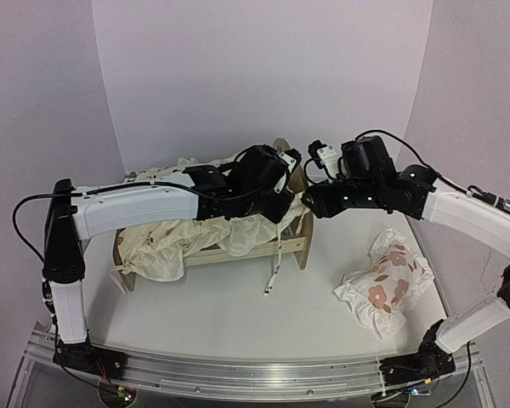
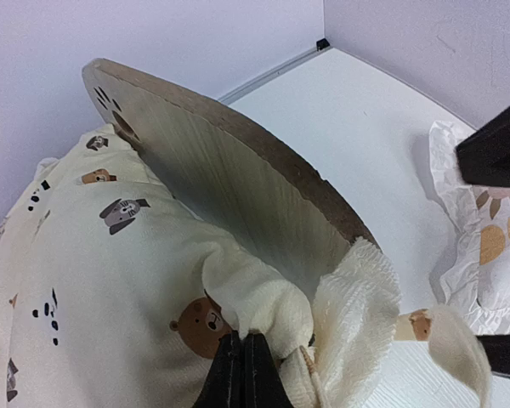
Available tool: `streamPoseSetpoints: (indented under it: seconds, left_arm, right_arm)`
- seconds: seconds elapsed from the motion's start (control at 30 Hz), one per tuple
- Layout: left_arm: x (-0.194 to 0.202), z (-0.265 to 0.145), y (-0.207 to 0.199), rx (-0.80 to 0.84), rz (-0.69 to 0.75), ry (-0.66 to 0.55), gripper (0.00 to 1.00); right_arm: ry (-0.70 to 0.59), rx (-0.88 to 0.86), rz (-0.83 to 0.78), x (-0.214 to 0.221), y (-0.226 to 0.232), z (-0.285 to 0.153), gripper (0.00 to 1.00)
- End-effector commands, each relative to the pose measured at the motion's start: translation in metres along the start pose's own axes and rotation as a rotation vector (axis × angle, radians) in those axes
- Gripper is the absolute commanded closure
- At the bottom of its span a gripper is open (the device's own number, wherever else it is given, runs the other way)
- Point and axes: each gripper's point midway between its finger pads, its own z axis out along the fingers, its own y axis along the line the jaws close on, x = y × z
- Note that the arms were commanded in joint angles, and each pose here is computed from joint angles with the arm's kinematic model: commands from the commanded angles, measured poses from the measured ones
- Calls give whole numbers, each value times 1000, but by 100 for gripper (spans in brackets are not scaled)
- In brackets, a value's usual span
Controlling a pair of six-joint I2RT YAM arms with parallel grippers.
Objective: Set up the pet bed
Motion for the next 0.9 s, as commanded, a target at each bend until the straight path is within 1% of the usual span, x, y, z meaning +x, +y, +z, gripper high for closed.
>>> streamPoseSetpoints:
  seconds: [0.0,0.23,0.5,0.63,0.77,0.87]
  left_arm:
    - [-1,13,-3,-16,-13,25,100]
    - [7,29,9,-121,-18,38,100]
    - [-12,30,41,-263,-53,4,100]
    - [-5,36,33,-228,-42,26,100]
    - [20,48,24,-199,-27,90,99]
    - [38,52,9,-157,-16,127,99]
  right_arm:
    - [-9,13,99,13,-9,-27,38]
    - [18,-14,137,37,-7,-37,38]
    - [63,-55,176,56,1,-31,40]
    - [79,-35,180,64,-2,-27,41]
    - [93,-14,191,75,-5,-24,41]
    - [120,-7,195,87,-5,-19,42]
